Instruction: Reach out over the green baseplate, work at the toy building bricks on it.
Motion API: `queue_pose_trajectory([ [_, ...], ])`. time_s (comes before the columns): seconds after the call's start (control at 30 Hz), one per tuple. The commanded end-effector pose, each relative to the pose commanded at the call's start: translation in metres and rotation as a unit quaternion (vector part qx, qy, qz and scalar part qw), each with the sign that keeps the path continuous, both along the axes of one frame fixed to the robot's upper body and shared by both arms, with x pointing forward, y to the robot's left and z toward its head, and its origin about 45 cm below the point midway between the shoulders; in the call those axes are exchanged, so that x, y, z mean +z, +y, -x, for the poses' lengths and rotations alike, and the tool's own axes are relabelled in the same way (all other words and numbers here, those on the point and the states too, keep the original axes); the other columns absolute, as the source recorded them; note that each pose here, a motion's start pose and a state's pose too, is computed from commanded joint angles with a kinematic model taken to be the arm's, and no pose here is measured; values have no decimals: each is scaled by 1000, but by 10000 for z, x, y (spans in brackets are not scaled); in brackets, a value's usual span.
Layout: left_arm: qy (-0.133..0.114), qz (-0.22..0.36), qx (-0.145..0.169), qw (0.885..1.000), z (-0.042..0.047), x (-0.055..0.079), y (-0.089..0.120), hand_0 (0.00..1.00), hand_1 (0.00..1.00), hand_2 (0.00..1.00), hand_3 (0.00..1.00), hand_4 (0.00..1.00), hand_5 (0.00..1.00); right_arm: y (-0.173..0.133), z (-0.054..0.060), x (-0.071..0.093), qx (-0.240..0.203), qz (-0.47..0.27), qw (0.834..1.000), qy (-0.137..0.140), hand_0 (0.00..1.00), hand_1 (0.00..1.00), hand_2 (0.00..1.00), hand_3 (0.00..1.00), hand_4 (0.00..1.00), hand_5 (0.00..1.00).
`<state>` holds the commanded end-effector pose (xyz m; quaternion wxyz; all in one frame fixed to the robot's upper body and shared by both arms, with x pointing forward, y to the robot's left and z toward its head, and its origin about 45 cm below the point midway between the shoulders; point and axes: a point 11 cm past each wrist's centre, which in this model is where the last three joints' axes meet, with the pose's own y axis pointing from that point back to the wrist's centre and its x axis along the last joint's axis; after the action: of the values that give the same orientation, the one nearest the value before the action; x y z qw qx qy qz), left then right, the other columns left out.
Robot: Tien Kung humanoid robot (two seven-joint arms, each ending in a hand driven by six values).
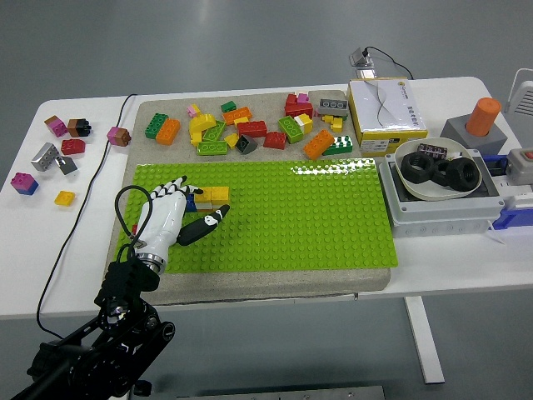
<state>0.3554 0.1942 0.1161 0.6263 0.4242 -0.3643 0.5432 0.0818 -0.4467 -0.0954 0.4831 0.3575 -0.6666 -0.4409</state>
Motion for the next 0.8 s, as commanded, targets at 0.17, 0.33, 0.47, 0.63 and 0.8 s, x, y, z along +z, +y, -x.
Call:
queue_pose_trajectory([
  [0.17, 3, 0, -1, 1000, 3, -14, -4, 998, 993, 998, 717, 902, 951, 0, -1, 0, 0, 0, 1000, 0, 589, 577, 635, 647, 655, 751],
  [0.33, 6, -2, -1, 1000, 6, -31, 0, 998, 992, 998, 716, 904, 946, -1, 1, 0, 0, 0, 1000, 0, 588, 577, 635, 647, 655, 751],
  [0.47, 3, -2, -2, 1000, 3, -16, -1, 998, 988, 998, 715, 902, 943, -1, 5, 0, -1, 0, 1000, 0, 586, 577, 636, 646, 655, 752],
  [0.63, -15, 0, -1, 1000, -20, 73, 1, 998, 988, 998, 715, 902, 943, 2, 6, -2, -1, 0, 1000, 1, 586, 577, 636, 646, 655, 752],
  [0.8, -45, 13, 3, 999, -63, 258, 24, 998, 984, 998, 715, 897, 916, 10, 1, -4, 1, -1, 1000, 1, 587, 576, 636, 646, 655, 753],
])
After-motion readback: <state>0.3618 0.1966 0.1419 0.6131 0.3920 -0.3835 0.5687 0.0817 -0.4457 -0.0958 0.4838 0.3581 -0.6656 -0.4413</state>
